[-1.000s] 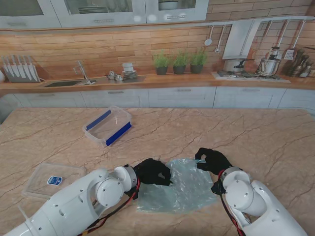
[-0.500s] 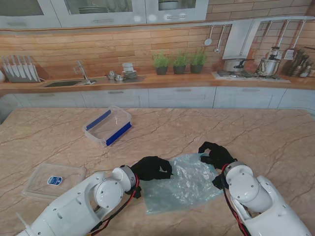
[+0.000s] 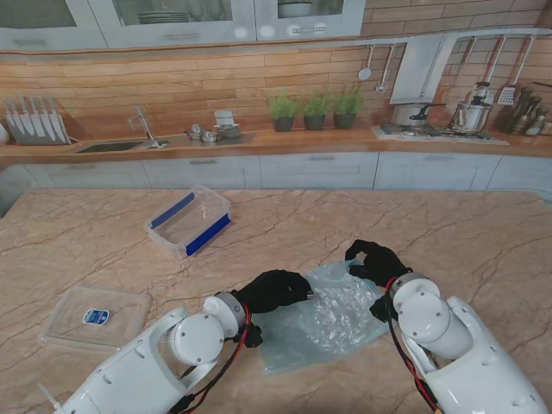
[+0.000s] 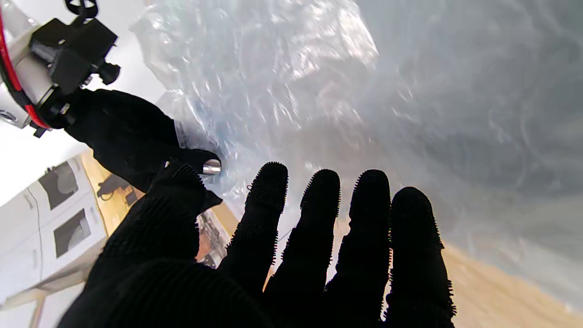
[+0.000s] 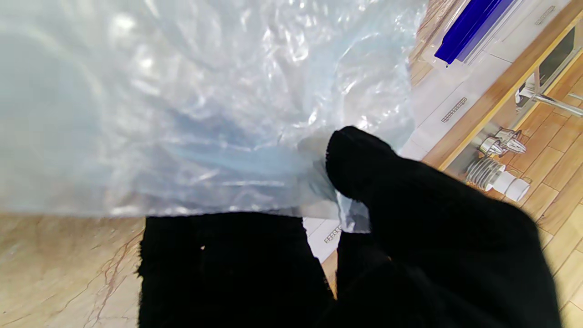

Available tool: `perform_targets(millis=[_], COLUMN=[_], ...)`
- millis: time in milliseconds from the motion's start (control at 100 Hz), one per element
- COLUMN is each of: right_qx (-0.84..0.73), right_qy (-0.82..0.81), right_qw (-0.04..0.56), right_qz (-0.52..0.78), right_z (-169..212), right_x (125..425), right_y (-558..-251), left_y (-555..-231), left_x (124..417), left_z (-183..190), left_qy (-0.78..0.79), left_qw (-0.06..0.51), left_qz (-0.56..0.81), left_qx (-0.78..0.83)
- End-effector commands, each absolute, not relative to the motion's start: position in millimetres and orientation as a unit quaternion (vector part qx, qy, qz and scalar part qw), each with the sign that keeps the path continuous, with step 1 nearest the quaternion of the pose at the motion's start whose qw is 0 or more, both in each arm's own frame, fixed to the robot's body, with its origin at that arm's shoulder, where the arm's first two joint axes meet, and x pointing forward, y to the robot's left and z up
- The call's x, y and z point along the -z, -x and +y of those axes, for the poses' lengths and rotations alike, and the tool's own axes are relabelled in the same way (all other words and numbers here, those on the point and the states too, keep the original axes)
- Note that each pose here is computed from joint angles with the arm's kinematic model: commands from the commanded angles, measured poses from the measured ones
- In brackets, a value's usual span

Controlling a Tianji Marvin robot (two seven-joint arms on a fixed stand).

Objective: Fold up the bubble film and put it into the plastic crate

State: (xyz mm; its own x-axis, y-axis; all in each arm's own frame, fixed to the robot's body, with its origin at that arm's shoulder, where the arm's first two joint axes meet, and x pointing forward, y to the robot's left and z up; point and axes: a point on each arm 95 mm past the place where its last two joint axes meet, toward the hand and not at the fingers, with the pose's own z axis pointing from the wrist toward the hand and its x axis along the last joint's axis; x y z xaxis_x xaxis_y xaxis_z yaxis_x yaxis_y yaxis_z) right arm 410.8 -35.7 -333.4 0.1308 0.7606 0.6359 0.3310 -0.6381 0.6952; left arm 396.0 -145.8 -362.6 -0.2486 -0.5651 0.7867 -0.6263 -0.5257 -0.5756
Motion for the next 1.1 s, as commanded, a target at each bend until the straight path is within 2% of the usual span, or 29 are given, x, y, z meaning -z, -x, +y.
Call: perform_targets(millis=[0,170,420,760,1090], right_qx=[-0.543,-0.545,-0.564,-0.568,-0.546], right_qy=[-0.724,-0.721,-0.71,-0.719,-0.765], right_qw=[0.192,0.179,0.154,0.101,0.011], right_qz=[0.378,0.389,0.391,0.388,0.343], right_z=[-32,-27,-18,1,21], right_x=[331,327,314,307,310], right_y=[-412,-411,-411,-410,-405], left_y=[-395,-397,-398,-396,-396], left_x=[367,374,381,383,384], left_z=[-154,-162,-164,-161,-156], left_qy=[-0.627,-0.671,-0.7,-0.755,-0.772], left_qw=[0.038,0.071,0.081,0.134,0.167], left_qz=[-0.477,-0.446,-0.432,-0.336,-0.304], left_qx=[-0.615,-0.588,-0.563,-0.546,-0.532])
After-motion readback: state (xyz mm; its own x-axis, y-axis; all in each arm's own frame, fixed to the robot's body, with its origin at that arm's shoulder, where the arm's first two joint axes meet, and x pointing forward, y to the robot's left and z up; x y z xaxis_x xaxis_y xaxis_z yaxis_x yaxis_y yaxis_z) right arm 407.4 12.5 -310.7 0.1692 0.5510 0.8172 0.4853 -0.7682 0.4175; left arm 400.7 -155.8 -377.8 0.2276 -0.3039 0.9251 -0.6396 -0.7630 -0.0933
